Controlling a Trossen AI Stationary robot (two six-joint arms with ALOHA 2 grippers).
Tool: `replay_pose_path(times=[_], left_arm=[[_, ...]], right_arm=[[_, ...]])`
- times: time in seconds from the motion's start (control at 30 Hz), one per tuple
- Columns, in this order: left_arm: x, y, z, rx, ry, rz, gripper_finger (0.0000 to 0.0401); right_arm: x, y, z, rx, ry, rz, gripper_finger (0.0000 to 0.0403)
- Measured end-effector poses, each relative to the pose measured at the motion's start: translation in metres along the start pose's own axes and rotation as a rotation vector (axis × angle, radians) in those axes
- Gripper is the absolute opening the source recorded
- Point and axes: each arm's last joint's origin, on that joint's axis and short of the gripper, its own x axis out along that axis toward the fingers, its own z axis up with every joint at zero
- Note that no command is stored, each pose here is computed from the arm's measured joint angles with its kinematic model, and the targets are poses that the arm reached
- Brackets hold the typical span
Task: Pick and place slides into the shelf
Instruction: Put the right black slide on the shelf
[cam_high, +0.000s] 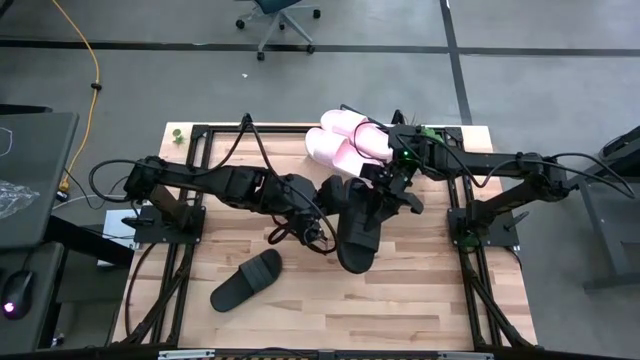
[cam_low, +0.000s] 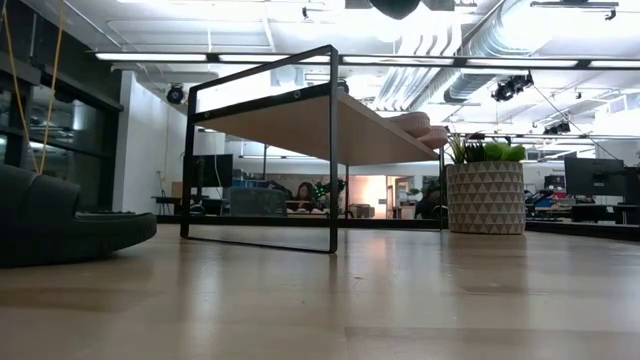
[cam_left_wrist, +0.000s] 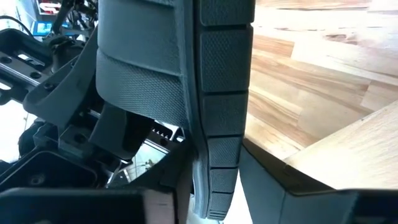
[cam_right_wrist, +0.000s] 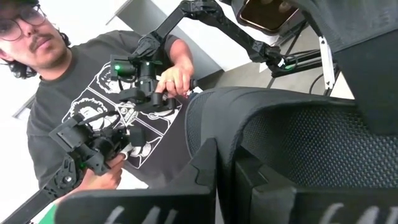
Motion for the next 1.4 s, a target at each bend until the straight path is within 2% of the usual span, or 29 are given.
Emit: replay_pose_path(times=[0.23, 0.7, 1.2, 1.4], left_arm=[[-0.0007, -0.0001, -0.0001, -0.003, 0.000, -0.001, 0.0060], [-0.0007, -0.0001, -0.0001, -0.011, 0.000, -0.001, 0.0052], [-0.0020, -0.0019, 0.0042, -0.008, -0.003, -0.011, 0.0051], [-0.0022, -0.0048, 0.0041, -0.026, 0.003, -0.038, 0.0051]], right_arm=[[0.0000, 0.0000, -0.0001, 0.000, 0.000, 0.000, 0.0000], [0.0000, 0.0000, 0.0000, 0.001, 0.000, -0.001, 0.0003], [-0.0010, -0.0016, 0.0016, -0.012, -0.042, -0.058, 0.0077], [-0.0086, -0.0054, 0.0042, -0.034, -0.075, -0.103, 0.0087]])
